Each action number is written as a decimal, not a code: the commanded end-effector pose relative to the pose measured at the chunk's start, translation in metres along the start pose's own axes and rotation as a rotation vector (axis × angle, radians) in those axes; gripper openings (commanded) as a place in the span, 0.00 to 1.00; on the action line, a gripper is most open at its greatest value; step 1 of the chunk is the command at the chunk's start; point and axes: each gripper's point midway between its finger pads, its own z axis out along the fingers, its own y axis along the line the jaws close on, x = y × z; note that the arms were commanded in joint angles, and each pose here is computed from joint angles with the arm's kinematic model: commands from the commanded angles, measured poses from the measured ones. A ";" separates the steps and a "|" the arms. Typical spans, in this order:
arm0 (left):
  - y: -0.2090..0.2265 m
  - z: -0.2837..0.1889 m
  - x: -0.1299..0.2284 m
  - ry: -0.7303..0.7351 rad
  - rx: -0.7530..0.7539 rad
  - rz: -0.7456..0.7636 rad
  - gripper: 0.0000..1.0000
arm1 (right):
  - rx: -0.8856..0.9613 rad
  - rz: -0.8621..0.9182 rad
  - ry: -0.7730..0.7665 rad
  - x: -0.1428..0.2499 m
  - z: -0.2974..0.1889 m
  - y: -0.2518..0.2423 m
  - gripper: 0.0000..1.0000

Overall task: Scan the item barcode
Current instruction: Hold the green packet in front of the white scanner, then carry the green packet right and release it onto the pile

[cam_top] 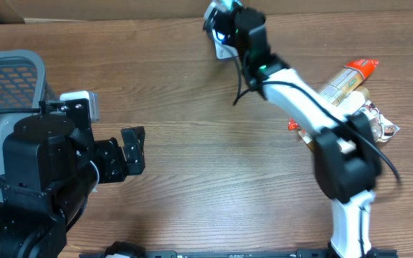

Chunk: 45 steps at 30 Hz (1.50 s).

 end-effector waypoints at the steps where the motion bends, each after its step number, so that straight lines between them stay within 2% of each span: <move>1: 0.002 -0.003 -0.004 -0.019 -0.011 -0.018 1.00 | -0.004 0.437 -0.138 -0.061 -0.083 -0.083 0.04; 6: 0.002 -0.003 -0.004 -0.019 -0.011 -0.018 0.99 | -0.255 0.739 0.033 -0.020 -0.138 -0.080 0.04; 12: 0.002 -0.003 -0.004 -0.019 -0.011 -0.018 1.00 | -0.396 1.226 0.472 0.095 -0.184 -0.069 0.04; 17: 0.002 -0.003 -0.004 -0.019 -0.011 -0.018 1.00 | -0.354 1.383 0.749 0.194 -0.207 -0.055 0.04; 20: 0.002 -0.003 -0.004 -0.019 -0.011 -0.018 1.00 | -0.310 1.436 0.830 0.240 -0.216 -0.049 0.04; 22: 0.002 -0.003 -0.004 -0.019 -0.011 -0.019 0.99 | -0.325 1.451 0.819 0.260 -0.217 -0.044 0.04; 24: 0.002 -0.003 -0.004 -0.019 -0.011 -0.018 0.99 | -0.388 1.462 0.762 0.267 -0.216 -0.037 0.04; 28: 0.002 -0.003 -0.004 -0.019 -0.011 -0.019 1.00 | -0.371 1.507 0.761 0.290 -0.217 -0.030 0.04; 29: 0.002 -0.003 -0.004 -0.019 -0.011 -0.018 1.00 | -0.367 1.513 0.765 0.294 -0.218 -0.029 0.09; 31: 0.002 -0.003 -0.004 -0.019 -0.011 -0.018 1.00 | -0.361 1.518 0.771 0.297 -0.219 -0.028 0.38; 34: 0.002 -0.003 -0.004 -0.019 -0.011 -0.018 1.00 | -0.353 1.515 0.777 0.299 -0.220 -0.029 0.61; 38: 0.002 -0.003 -0.004 -0.019 -0.011 -0.019 1.00 | -0.351 1.515 0.787 0.299 -0.221 -0.029 0.70; 42: 0.002 -0.003 -0.004 -0.019 -0.010 -0.018 1.00 | -0.368 1.524 0.794 0.285 -0.230 -0.039 0.70; 45: 0.002 -0.003 -0.004 -0.019 -0.011 -0.018 0.99 | -0.408 1.482 0.751 0.259 -0.243 -0.056 0.70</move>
